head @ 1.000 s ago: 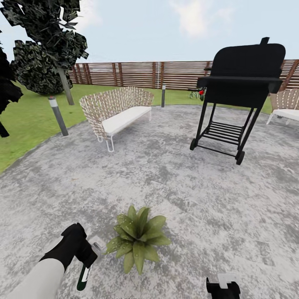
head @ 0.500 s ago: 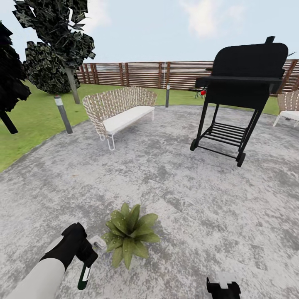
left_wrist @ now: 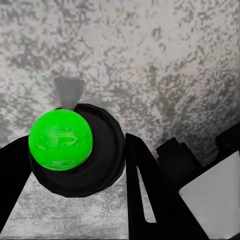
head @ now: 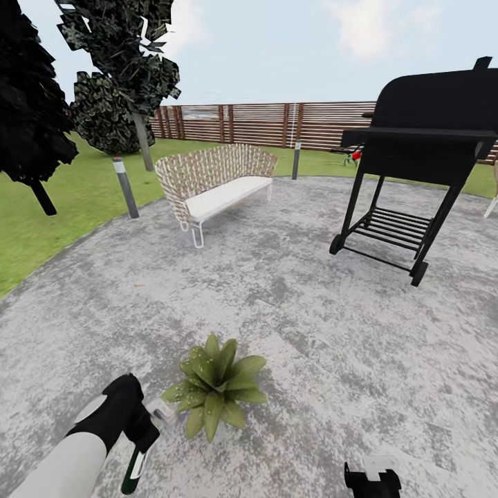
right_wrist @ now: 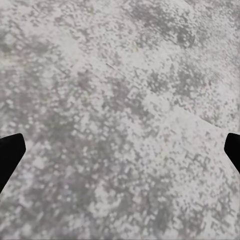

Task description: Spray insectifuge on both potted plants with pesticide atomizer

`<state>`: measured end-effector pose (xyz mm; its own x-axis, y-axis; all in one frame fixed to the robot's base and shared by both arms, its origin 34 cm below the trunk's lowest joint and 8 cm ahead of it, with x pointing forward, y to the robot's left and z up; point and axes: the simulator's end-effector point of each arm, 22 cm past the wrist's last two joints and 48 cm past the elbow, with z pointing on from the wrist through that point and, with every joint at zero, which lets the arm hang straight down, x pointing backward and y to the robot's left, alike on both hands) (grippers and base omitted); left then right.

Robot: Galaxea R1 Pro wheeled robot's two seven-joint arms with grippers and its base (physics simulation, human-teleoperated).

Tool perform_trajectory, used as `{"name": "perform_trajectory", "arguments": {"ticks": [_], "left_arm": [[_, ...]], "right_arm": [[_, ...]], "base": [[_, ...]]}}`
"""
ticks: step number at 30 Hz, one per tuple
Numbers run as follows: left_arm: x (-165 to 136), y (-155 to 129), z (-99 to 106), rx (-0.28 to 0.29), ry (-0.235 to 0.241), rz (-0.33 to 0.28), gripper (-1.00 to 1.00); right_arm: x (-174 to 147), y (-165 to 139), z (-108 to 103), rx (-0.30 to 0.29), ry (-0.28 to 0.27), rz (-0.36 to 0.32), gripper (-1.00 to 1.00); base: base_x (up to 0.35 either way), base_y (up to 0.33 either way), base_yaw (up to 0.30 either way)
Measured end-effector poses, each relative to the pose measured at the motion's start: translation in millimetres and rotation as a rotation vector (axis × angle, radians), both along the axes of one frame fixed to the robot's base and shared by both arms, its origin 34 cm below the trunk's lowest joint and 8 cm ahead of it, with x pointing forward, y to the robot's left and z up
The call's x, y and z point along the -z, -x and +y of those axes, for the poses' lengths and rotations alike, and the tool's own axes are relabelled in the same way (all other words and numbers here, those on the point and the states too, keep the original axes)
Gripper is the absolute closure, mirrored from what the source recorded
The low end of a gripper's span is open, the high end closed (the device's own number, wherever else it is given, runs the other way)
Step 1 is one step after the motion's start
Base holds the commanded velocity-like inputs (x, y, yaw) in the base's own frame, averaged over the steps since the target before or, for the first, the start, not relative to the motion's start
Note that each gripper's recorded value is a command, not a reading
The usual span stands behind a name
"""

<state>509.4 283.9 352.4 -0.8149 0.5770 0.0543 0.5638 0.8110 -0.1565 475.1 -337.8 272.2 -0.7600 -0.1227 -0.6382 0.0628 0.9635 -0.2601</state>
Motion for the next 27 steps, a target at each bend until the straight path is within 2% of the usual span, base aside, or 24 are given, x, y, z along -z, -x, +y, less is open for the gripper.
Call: {"name": "perform_trajectory", "arguments": {"ticks": [4,9,16,23,24,25,27], "left_arm": [[1,14,1,0.035,-0.002,0.051,1.0],[1,15,2,0.025,-0.005,0.054,1.0],[-2,10,4,0.018,-0.004,0.038,1.0],[1,8,13,0.017,-0.038,0.022,1.0],[1,8,11,0.017,-0.037,0.021,1.0],[2,8,9,0.017,-0.034,0.021,1.0],[2,8,9,0.018,-0.034,0.021,1.0]], "right_arm": [[0,0,0,0.0,0.0,0.0,-1.0],[0,-1,1,-0.002,-0.001,-0.001,-1.0],[1,1,2,-0.005,-0.003,0.004,-1.0],[2,1,5,-0.016,-0.012,0.007,-1.0],[3,1,10,-0.035,-0.034,0.011,-1.0],[6,0,16,-0.095,-0.095,0.022,-1.0],[6,2,11,-0.162,-0.146,0.039,-1.0]], "base": [[0.0,0.0,0.0],[0.0,0.0,0.027],[0.0,0.0,0.256],[0.0,0.0,0.278],[0.0,0.0,0.277],[0.0,0.0,0.277],[0.0,-0.011,0.194]]}}
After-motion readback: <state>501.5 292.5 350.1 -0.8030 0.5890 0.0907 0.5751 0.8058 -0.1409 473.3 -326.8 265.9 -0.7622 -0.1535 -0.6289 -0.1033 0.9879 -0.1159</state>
